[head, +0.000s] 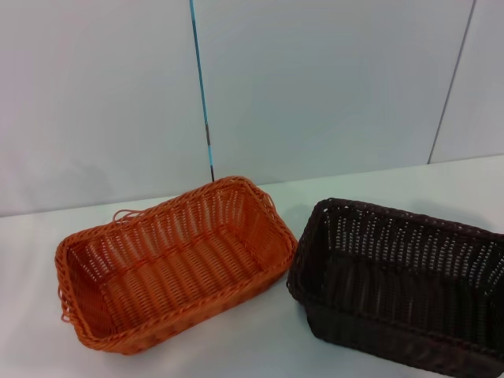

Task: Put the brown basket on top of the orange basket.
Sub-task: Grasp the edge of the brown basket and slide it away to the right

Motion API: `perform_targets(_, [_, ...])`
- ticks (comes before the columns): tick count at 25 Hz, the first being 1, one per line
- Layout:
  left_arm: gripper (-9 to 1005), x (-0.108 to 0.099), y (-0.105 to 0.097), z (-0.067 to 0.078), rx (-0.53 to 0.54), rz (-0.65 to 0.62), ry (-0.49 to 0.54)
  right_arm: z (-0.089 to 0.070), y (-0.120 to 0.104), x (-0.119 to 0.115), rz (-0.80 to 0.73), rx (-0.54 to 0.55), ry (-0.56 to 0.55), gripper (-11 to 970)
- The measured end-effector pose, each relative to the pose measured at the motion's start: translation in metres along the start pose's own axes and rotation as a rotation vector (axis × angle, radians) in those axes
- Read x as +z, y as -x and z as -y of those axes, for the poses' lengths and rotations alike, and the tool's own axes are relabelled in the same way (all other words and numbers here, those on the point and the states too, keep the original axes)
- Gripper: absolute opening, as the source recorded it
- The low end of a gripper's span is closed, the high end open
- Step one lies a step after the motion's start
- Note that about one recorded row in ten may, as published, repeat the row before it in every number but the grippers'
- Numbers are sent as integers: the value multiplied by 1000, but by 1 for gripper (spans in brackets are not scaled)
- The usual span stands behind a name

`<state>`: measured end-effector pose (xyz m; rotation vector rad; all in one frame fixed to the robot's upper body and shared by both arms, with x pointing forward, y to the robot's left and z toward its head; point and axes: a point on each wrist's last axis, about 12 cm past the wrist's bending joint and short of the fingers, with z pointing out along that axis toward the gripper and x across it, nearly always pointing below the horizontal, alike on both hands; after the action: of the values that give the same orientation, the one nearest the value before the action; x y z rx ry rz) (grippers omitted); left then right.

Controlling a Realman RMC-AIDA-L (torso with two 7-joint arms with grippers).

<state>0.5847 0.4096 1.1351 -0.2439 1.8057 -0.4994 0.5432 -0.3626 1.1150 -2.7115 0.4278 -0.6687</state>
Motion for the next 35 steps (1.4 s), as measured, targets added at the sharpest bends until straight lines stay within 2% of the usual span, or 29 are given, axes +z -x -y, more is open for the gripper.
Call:
perform_targets(2, [856,0,0,0,-1,0,0,0,0,0,1,-3,0,144])
perform_targets(22, [856,0,-1,0,-6,0,-1,-7,4,-3,10,15,4,136])
perform_targets(35, [856,0,-1,1,-5,1,-2,-12,7,-17,-12,11,12,135])
